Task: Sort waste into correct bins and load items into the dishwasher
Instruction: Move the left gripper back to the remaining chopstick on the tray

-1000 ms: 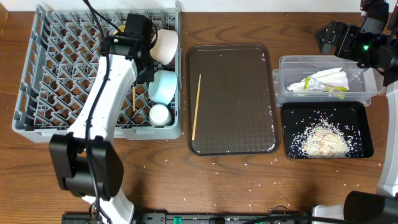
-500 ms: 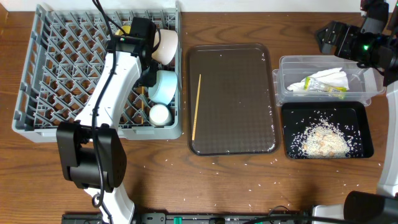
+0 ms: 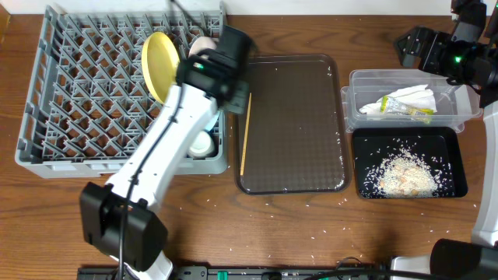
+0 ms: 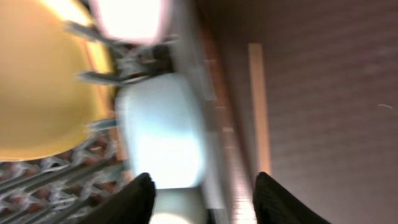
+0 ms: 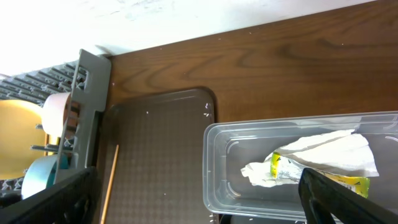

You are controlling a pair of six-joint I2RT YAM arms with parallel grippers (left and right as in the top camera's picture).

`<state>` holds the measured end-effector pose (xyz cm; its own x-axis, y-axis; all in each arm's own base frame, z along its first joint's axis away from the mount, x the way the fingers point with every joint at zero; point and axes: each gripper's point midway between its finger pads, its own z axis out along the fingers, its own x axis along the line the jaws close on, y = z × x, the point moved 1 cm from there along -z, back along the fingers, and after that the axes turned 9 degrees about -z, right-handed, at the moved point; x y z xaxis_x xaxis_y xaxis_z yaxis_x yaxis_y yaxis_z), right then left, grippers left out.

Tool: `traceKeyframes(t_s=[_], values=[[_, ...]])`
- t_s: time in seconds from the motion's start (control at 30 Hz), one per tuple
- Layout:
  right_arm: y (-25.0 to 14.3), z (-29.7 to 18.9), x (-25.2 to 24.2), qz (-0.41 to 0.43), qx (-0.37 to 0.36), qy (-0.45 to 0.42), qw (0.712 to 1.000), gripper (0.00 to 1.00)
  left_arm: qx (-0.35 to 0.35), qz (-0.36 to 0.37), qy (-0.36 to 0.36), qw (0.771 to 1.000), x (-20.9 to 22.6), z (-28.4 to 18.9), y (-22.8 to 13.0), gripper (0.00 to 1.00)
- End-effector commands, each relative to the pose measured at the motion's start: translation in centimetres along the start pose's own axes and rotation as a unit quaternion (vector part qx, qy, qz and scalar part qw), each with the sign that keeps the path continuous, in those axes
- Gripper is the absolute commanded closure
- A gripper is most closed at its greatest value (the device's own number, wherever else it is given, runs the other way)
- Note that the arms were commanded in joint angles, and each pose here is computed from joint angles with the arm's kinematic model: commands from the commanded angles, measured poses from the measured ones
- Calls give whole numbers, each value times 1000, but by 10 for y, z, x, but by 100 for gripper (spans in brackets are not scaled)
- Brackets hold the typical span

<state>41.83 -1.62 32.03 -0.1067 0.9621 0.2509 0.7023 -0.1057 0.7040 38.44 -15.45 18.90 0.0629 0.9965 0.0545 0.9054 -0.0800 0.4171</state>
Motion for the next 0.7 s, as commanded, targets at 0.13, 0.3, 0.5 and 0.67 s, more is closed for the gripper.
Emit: traceKeyframes(t_s=[0.13,0.3,0.5,0.67], values=[[1,-3,-1,7,-3,0,1000,1,26,-26,-18,999,-49,27,-14,44],[1,-3,-1,7,-3,0,1000,1,71,-13,-12,997,-60,61,-32,44],[1,-3,-1,7,-3,0,1000,1,118,-4,1,993,-65,98,-51,44],[1,-3,-1,7,-3,0,1000,1,135,-1,9,991,-66,117,-60,44]])
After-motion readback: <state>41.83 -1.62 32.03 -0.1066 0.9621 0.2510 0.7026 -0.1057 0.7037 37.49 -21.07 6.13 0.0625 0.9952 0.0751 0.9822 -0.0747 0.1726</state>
